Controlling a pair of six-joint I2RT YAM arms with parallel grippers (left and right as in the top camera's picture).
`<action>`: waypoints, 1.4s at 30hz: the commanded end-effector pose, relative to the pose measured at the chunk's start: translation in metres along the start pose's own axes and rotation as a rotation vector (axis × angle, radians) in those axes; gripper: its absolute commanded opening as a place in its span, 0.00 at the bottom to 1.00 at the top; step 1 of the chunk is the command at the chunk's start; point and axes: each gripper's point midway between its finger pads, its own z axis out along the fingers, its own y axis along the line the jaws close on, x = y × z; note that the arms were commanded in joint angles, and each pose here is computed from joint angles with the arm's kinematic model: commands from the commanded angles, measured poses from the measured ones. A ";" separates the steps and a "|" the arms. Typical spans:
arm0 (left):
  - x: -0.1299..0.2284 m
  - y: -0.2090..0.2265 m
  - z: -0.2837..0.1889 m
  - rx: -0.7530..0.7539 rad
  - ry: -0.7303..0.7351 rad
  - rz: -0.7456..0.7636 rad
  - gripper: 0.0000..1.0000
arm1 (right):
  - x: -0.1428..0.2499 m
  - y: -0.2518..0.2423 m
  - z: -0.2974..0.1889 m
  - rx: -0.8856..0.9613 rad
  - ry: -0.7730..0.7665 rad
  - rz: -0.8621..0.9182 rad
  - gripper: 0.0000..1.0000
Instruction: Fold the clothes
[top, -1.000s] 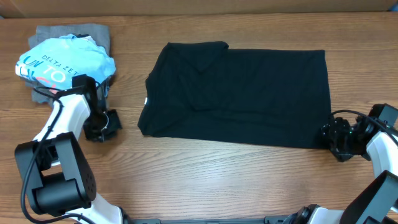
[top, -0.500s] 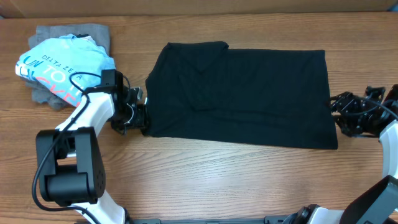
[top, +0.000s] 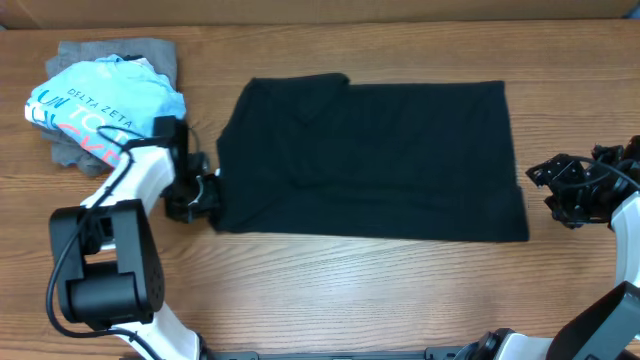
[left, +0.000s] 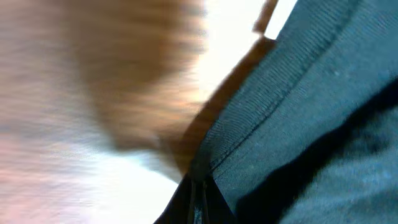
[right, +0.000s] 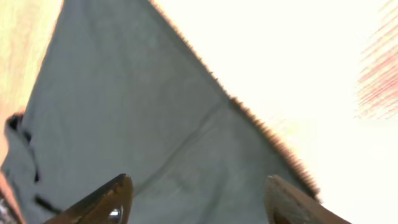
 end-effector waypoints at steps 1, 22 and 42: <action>0.023 0.067 0.022 -0.206 0.093 -0.138 0.04 | 0.006 -0.009 0.013 0.055 0.019 -0.017 0.66; 0.022 0.070 0.022 -0.172 0.089 -0.168 0.10 | 0.037 -0.021 0.091 0.278 0.167 -0.187 0.52; 0.023 0.070 0.021 -0.172 0.092 -0.168 0.10 | 0.022 0.000 0.086 0.220 0.144 -0.193 0.04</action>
